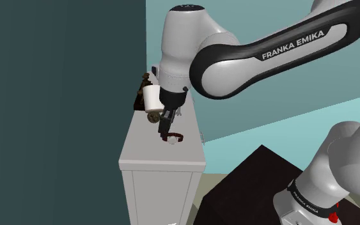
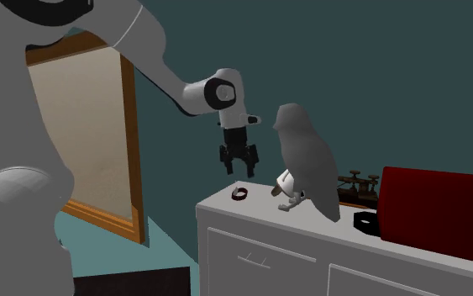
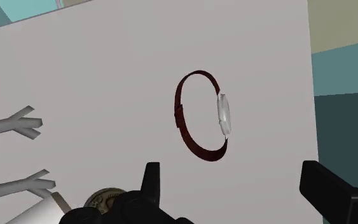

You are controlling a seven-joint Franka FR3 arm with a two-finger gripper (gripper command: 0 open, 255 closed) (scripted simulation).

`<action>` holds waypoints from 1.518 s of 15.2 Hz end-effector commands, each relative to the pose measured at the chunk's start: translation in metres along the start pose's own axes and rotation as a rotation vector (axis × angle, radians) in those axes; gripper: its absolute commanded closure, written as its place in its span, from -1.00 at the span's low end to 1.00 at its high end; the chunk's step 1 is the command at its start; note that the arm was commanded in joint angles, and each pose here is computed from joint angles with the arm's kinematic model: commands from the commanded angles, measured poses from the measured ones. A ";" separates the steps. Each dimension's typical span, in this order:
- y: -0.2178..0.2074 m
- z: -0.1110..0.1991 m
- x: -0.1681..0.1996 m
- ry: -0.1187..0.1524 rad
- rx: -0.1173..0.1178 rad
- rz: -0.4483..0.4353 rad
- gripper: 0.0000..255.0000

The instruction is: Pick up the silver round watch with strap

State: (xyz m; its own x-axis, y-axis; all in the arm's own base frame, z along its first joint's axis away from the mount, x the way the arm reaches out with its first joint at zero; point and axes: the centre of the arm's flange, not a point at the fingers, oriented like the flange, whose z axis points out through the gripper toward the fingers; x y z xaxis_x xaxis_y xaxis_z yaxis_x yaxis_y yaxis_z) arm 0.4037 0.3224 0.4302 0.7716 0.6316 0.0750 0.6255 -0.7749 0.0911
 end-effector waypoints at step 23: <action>-0.007 0.019 0.004 0.001 -0.001 -0.012 1.00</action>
State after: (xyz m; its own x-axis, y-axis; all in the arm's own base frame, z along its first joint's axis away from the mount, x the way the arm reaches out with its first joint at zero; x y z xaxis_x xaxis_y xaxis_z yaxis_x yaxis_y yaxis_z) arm 0.4053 0.3299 0.4069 0.7638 0.6410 0.0756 0.6345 -0.7672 0.0936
